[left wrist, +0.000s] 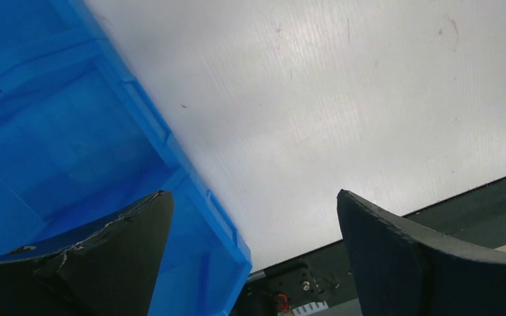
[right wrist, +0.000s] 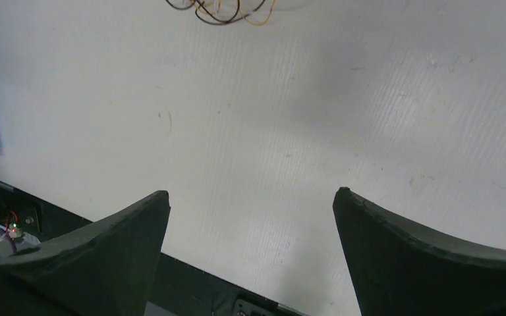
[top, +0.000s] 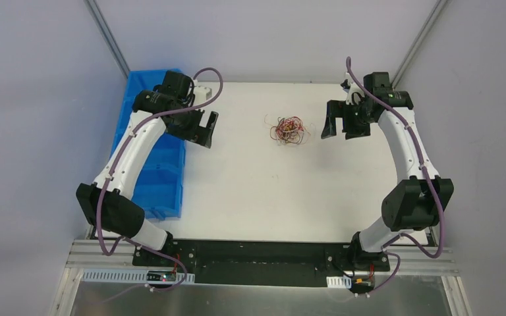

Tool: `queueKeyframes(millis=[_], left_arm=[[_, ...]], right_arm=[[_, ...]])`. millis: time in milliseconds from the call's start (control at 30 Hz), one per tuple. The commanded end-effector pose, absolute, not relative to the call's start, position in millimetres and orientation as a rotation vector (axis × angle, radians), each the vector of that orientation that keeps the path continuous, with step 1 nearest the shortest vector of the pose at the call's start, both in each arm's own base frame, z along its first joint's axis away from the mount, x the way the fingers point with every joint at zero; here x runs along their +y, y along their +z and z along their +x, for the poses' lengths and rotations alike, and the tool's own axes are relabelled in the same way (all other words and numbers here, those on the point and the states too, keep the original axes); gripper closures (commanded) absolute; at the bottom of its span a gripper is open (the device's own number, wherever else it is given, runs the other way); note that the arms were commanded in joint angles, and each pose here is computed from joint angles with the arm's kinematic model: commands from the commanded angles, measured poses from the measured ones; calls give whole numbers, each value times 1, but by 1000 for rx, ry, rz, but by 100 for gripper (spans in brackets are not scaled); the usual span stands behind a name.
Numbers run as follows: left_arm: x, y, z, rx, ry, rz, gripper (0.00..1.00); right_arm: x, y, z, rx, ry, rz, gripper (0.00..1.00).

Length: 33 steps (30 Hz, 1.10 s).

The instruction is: Untangle the cables

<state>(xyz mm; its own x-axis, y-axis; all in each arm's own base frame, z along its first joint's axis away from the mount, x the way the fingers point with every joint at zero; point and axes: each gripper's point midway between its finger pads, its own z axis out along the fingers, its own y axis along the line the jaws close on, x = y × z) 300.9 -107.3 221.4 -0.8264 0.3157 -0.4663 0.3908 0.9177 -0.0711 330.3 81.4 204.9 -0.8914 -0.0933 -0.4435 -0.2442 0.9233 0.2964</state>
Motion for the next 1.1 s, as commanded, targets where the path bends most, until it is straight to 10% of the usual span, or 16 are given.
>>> queueKeyframes(millis=[0,467,567,800,1067], left_arm=[[-120,252,327,2472,-277,448,0],[-198,225,405,2476,-678,475,0],[-215,216,414,2450,-792,422,0],[-252,188,423,2373,-1049,330,0],[-313,152,424,2364,-1189,324,0]], right_arm=[[93,211,372,2554,498,-238,1],[175,125,483,2593,593,-405,8],[186,92,482,2646,616,-424,25],[217,98,438,2683,867,-489,100],[243,132,374,2606,1037,-561,100]])
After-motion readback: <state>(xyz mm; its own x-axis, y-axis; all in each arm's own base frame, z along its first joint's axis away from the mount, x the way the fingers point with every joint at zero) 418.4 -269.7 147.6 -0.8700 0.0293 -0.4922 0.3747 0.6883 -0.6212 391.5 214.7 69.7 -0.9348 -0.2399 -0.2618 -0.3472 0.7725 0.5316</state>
